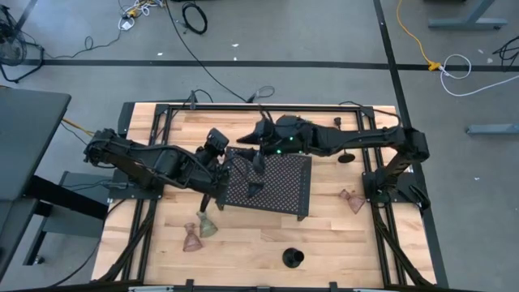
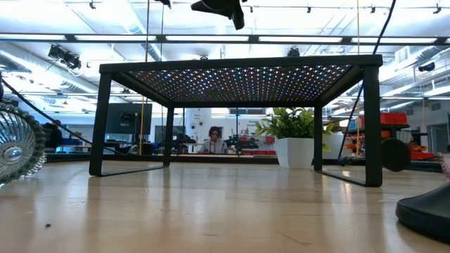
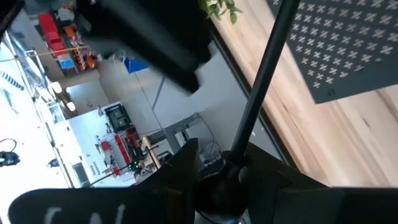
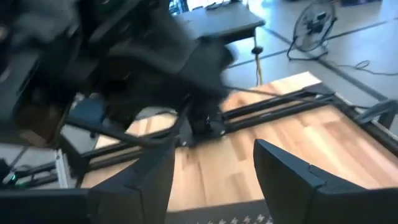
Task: Pick & Place candle stick holders
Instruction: Put the left black metal candle holder on the shelf
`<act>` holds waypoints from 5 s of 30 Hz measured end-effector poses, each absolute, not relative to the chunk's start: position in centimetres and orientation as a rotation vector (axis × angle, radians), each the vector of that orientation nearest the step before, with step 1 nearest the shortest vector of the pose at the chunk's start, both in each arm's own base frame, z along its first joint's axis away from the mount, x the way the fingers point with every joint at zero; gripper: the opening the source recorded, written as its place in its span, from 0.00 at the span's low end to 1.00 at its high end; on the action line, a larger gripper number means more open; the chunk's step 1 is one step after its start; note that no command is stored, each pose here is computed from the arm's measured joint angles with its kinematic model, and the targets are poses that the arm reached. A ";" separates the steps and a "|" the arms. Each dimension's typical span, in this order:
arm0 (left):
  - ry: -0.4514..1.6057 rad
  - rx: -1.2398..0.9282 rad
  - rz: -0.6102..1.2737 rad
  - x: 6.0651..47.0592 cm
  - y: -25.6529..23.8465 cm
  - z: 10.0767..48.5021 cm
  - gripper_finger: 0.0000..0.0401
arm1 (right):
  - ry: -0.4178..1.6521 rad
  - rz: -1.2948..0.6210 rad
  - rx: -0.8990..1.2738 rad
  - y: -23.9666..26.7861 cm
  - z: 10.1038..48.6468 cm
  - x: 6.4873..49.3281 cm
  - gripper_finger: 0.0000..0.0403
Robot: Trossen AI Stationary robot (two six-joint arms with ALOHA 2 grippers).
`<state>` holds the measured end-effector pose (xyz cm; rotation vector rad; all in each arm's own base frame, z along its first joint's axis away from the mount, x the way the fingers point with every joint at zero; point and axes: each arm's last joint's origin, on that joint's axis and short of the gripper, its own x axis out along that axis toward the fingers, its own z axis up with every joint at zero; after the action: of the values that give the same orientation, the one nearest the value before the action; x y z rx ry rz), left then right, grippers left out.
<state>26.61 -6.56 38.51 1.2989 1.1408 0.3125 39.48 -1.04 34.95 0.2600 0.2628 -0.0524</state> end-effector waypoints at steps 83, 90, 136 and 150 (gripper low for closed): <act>1.172 1.133 0.330 26.4 -5.6 38.1 0.06 | 0.310 0.119 0.364 -1.6 33.1 40.9 0.19; 1.207 1.105 0.340 26.1 -5.1 38.0 0.06 | 0.278 0.138 0.348 -2.2 34.0 40.4 0.24; 1.210 0.901 0.347 26.6 -3.8 37.8 0.27 | 0.460 -0.019 -0.057 2.3 33.1 38.8 0.27; 1.189 0.895 0.356 26.7 -3.9 37.8 0.27 | 0.384 -0.226 -0.270 1.5 31.1 41.6 0.38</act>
<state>26.72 -3.86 37.85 0.8946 1.1888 0.3558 41.63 1.48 31.14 -0.2695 0.3838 -0.2265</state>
